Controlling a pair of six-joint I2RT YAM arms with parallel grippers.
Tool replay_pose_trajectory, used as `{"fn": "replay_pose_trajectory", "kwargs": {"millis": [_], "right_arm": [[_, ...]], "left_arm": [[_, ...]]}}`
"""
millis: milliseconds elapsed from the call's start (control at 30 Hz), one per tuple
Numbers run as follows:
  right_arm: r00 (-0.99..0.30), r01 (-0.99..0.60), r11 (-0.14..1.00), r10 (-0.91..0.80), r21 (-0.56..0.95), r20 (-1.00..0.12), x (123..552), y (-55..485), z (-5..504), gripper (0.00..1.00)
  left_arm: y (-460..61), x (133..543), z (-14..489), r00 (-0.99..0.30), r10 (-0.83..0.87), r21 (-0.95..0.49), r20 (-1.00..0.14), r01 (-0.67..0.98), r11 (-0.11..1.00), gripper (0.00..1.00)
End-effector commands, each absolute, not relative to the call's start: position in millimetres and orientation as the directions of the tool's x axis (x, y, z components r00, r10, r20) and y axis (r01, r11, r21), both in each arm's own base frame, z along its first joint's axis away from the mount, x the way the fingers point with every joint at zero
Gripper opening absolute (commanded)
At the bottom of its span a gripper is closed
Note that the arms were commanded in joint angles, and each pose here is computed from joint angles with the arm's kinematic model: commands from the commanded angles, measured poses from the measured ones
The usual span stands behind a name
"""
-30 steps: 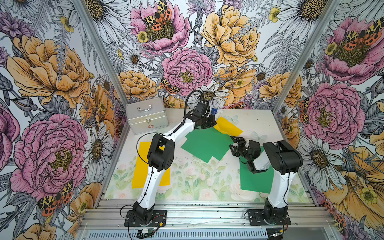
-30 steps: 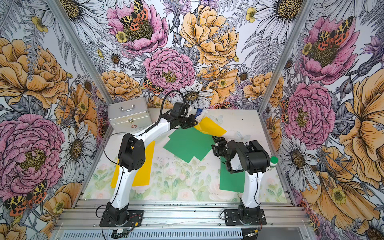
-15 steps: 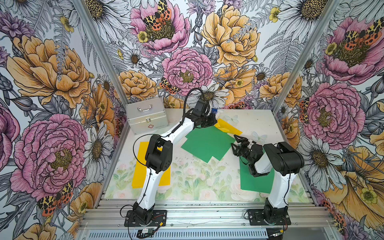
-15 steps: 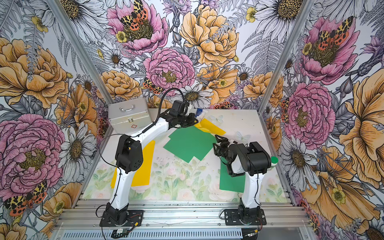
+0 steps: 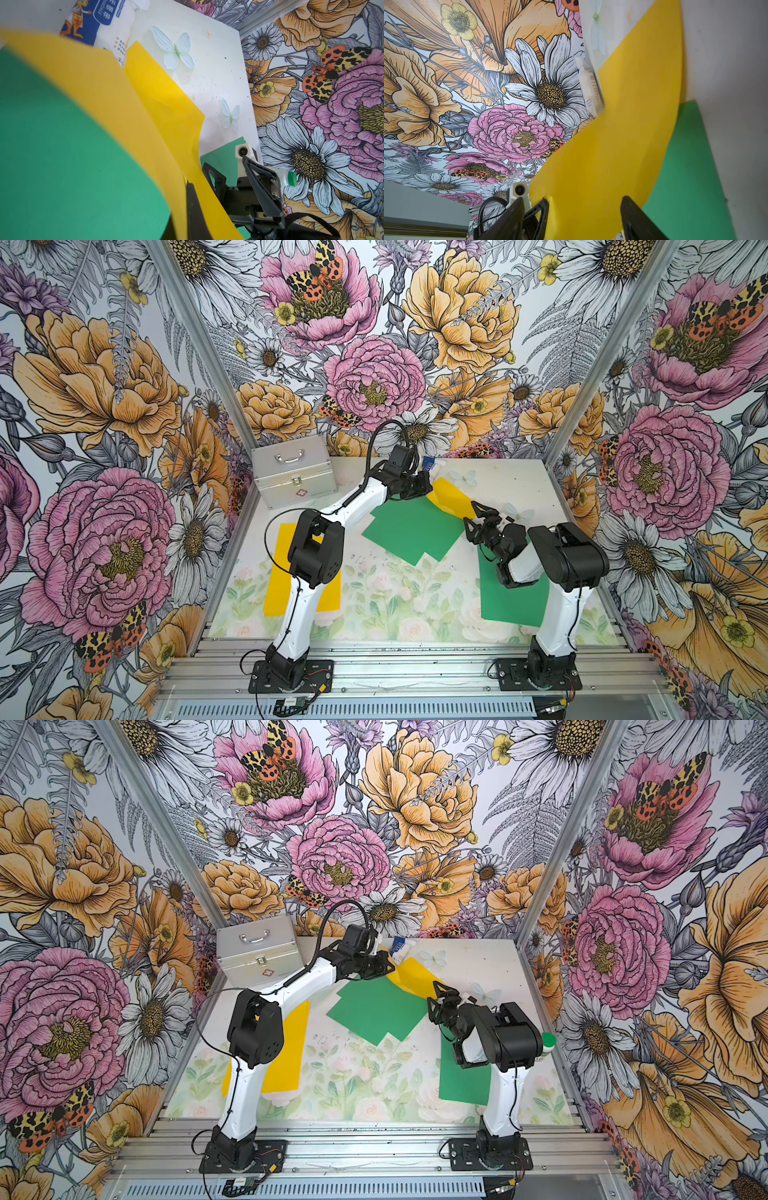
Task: Sort the scattered colored papers by color
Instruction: Pick up the colored paper.
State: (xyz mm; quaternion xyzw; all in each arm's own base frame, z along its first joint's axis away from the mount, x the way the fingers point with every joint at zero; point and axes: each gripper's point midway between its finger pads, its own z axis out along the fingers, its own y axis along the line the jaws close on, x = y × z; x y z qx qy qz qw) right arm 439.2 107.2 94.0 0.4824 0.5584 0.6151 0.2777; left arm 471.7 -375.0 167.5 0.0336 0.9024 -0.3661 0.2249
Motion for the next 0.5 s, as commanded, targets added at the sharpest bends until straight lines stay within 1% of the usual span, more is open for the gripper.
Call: {"fn": "replay_pose_trajectory", "kwargs": {"millis": [0, 133, 367, 467], "right_arm": [[-0.364, 0.22, -0.239, 0.879, 0.946, 0.307, 440.5, 106.9, 83.2, 0.74], [-0.347, 0.254, -0.249, 0.878, 0.935, 0.328, 434.1, 106.4, 72.2, 0.72], [-0.358, 0.275, -0.247, 0.871, 0.929, 0.337, 423.2, 108.9, 70.2, 0.71], [-0.36, 0.303, -0.246, 0.865, 0.921, 0.35, 418.7, 110.4, 61.1, 0.67]], "left_arm": [[-379.0, 464.8, 199.3, -0.869, -0.089, -0.646, -0.487, 0.29, 0.707, 0.0], [-379.7, 464.8, 201.9, -0.866, -0.089, -0.645, -0.493, 0.294, 0.705, 0.0], [-378.6, 464.2, 197.3, -0.868, -0.087, -0.641, -0.488, 0.289, 0.711, 0.0], [-379.1, 462.9, 196.8, -0.87, -0.085, -0.642, -0.486, 0.289, 0.711, 0.0]]}}
